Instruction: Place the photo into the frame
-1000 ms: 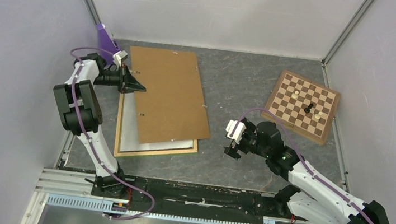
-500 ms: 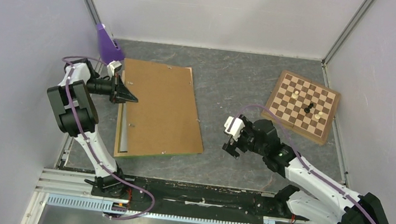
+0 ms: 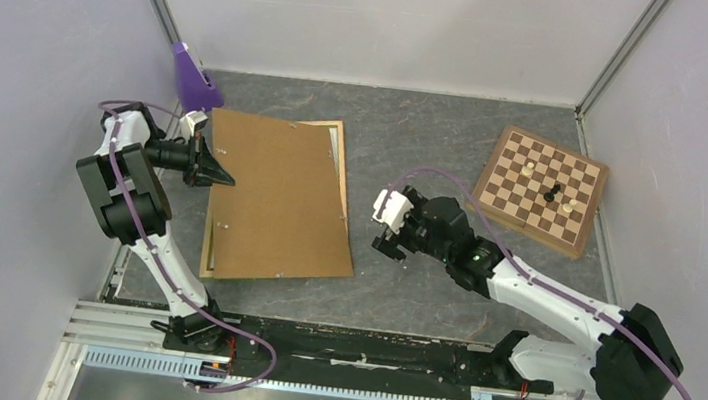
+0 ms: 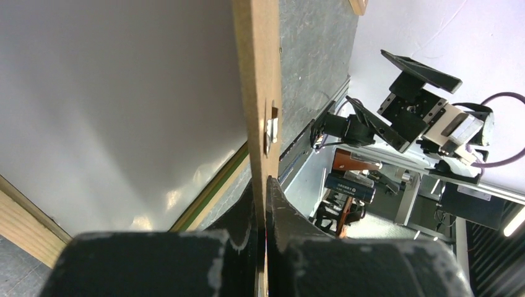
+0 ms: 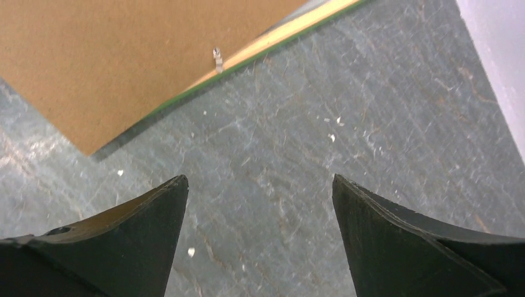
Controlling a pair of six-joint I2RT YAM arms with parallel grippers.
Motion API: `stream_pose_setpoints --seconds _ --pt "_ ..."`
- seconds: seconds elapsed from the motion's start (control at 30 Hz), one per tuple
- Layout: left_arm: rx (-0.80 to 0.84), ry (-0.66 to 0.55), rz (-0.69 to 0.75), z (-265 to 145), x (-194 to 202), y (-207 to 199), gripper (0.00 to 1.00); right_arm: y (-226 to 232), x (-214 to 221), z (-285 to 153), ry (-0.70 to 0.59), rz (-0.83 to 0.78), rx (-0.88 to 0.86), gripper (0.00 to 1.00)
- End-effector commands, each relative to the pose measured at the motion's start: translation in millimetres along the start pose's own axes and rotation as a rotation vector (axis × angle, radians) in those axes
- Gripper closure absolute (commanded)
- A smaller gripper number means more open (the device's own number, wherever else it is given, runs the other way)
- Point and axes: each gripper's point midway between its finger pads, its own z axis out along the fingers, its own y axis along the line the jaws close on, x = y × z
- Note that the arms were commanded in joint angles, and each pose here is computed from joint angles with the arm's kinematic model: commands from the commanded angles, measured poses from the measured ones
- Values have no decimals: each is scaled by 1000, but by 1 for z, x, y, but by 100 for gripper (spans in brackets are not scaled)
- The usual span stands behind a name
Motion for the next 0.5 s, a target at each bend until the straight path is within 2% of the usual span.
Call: stream_pose_setpoints --seconds 0.0,0.47 --pt "-104 -5 148 -7 -17 25 98 -23 -46 16 -88 -24 106 11" --pt "-119 44 177 -8 -22 40 98 -14 -60 91 -16 -127 90 16"
